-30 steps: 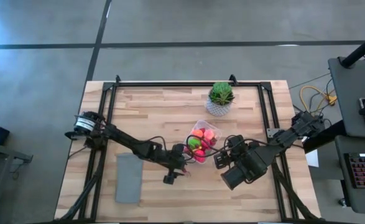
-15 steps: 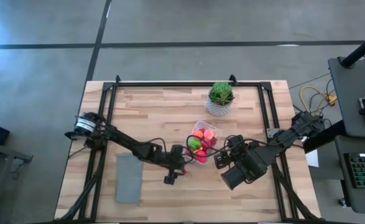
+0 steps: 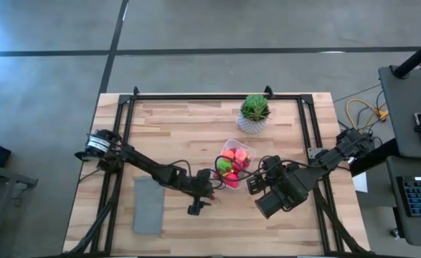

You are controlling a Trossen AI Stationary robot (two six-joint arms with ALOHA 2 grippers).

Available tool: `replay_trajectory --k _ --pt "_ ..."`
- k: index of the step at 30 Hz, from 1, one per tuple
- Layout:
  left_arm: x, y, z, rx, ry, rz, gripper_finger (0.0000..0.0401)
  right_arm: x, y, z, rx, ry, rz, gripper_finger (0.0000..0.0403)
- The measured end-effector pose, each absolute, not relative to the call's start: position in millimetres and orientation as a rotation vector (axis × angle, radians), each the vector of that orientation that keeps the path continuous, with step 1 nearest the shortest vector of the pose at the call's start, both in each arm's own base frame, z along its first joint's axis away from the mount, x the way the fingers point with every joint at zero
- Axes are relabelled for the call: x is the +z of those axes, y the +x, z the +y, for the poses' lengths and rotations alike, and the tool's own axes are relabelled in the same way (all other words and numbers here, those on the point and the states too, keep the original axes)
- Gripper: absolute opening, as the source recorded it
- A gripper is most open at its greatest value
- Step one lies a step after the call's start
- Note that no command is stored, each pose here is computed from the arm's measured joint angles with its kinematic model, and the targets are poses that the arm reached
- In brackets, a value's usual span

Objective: Pick and placing Produce into tupperware
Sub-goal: Put the red cherry into the transparent bin

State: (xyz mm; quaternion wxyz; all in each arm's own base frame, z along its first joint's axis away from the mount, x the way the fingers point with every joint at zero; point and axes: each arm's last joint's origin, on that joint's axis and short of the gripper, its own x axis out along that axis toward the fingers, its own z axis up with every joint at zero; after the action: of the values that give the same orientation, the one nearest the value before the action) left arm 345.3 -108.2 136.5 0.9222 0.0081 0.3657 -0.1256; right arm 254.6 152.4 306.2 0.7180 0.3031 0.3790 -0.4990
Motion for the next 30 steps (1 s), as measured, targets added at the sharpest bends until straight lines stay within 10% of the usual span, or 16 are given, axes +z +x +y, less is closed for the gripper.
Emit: replay_trajectory --k 21,30 --pt "127.9 353.4 -112.0 -0.222 -0.023 0.762 0.0225 301.1 253.6 151.8 -1.118 0.657 0.843 0.0239" --pt "124.3 350.1 -110.6 -0.214 -0.017 0.775 0.015 297.9 252.9 151.4 -1.124 0.645 0.85 0.024"
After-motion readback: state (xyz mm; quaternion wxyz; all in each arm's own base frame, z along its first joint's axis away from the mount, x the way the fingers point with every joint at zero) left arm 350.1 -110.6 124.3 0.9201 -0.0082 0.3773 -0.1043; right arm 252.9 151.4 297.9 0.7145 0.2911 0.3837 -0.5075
